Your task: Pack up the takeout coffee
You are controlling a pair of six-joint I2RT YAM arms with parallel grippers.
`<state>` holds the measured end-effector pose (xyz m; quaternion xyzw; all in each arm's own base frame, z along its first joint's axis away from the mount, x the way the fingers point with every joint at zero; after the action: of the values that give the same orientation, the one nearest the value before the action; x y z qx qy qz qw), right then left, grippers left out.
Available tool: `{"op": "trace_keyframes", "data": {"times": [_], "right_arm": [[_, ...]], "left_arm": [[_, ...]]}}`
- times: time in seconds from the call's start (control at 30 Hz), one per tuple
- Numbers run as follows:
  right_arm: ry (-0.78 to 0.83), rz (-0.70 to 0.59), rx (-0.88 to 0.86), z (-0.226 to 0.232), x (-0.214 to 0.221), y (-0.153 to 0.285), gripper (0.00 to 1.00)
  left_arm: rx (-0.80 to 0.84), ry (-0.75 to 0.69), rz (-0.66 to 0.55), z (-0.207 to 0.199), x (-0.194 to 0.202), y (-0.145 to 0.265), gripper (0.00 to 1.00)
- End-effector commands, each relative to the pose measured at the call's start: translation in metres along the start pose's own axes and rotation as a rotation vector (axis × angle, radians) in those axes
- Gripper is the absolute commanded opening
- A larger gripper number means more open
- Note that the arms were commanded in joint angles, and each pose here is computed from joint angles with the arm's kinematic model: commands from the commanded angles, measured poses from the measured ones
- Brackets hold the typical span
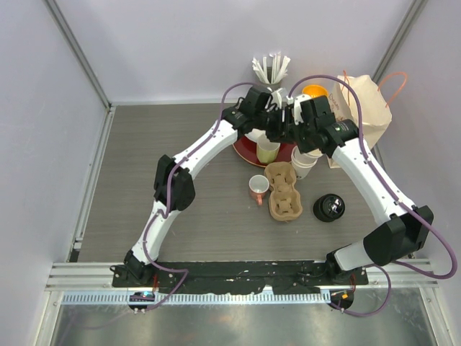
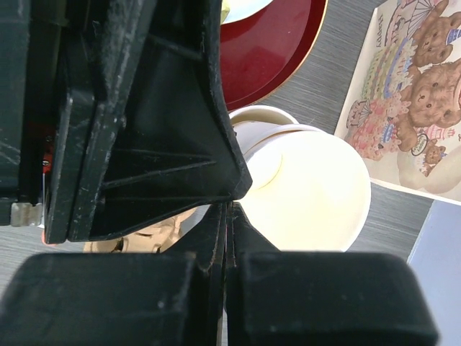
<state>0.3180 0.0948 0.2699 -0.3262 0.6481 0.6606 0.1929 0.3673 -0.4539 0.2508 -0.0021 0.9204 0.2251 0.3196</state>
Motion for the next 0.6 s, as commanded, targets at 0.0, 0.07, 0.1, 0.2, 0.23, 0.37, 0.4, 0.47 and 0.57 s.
{"op": "trace_keyframes", "data": {"times": [0.0,0.07,0.1,0.2,0.23,0.37,0.4,0.47,0.57], "right_arm": [[-0.007,-0.097,-0.023,0.001,-0.018,0.011,0.01],[-0.007,-0.094,-0.018,0.001,-0.018,0.009,0.01],[-0.009,-0.096,-0.012,0.0,-0.019,0.009,0.01],[-0.013,-0.096,0.005,-0.001,-0.019,0.008,0.01],[-0.012,-0.092,0.013,-0.002,-0.018,0.008,0.01],[-0.016,-0.083,0.025,-0.003,-0.017,0.006,0.01],[-0.018,-0.083,0.027,-0.004,-0.017,0.006,0.01],[-0.018,-0.084,0.026,-0.004,-0.017,0.006,0.01],[-0.022,-0.089,0.026,-0.004,-0.018,0.007,0.01]], "left_arm": [[0.033,-0.019,0.005,-0.012,0.001,0.001,0.49],[0.029,-0.018,0.009,-0.01,0.003,-0.001,0.48],[0.027,-0.015,0.012,-0.01,0.003,0.0,0.47],[0.019,-0.01,0.026,-0.006,0.007,0.0,0.45],[0.019,-0.003,0.028,-0.006,0.007,-0.001,0.45],[0.033,0.001,0.019,-0.01,0.003,0.005,0.43],[0.028,0.0,0.011,-0.01,0.0,0.007,0.42],[0.028,0.013,0.004,-0.008,-0.003,0.01,0.41],[0.043,0.043,-0.002,-0.006,-0.008,0.016,0.41]]}}
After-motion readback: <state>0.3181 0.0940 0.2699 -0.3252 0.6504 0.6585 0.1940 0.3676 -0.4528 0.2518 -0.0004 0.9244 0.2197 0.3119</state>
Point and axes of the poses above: each gripper's point midway between its finger pads, its own y axis back along the fingers, its own z axis along the line the jaws close on, x = y × z, the point moved 5 cm from there along y, back along the fingers, and after that the axes turned 11 degrees about -y, right-handed, at the moved point
